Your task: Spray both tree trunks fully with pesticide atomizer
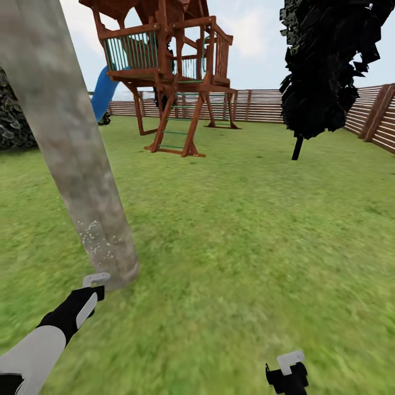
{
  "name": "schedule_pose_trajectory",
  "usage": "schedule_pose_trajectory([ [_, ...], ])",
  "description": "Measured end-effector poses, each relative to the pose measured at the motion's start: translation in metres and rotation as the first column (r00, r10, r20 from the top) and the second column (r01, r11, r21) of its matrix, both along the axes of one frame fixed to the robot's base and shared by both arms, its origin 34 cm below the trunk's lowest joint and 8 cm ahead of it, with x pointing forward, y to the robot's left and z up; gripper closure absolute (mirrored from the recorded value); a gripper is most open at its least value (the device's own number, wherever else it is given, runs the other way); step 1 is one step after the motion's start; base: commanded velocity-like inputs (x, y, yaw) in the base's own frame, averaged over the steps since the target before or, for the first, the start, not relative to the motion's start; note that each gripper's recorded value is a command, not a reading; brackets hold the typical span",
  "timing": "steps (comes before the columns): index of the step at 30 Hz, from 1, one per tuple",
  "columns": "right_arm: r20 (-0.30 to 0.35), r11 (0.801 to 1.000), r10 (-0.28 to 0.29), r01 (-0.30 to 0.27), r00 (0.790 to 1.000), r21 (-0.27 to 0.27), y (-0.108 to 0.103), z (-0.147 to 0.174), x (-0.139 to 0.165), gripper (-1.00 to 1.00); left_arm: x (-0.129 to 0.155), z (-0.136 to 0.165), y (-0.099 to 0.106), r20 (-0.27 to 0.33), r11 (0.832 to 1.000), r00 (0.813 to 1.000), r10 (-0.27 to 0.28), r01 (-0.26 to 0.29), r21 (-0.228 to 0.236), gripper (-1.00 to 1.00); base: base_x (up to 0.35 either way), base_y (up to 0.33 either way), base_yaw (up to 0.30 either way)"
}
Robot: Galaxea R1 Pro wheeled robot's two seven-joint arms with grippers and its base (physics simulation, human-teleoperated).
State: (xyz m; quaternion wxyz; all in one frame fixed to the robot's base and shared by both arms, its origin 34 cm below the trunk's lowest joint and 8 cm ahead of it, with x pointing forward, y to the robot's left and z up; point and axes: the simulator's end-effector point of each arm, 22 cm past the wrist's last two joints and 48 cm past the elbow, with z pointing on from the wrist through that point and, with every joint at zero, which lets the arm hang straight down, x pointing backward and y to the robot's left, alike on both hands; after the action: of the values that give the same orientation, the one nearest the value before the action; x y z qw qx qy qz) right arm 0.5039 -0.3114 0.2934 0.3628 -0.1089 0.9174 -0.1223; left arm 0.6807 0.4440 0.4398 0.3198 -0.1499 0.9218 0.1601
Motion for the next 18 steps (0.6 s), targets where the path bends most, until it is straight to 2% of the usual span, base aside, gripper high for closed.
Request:
schedule_pose_trajectory([
  [11, 0.0, 1.0, 0.0, 0.0, 1.0, 0.0, 0.0, -0.0001, -0.0001, -1.0, 0.0004, 0.0, -0.0006, 0.001, 1.0, 1.0, -0.001, 0.001, 0.0, 1.0, 0.142, -0.243, 0.008],
  [18, 0.0, 1.0, 0.0, 0.0, 1.0, 0.0, 0.0001, -0.0001, 0.0, -1.0, 0.0002, 0.0, -0.0001, 0.002, 1.0, 1.0, 0.0, 0.0, 0.0, 1.0, 0.121, -0.251, 0.219],
])
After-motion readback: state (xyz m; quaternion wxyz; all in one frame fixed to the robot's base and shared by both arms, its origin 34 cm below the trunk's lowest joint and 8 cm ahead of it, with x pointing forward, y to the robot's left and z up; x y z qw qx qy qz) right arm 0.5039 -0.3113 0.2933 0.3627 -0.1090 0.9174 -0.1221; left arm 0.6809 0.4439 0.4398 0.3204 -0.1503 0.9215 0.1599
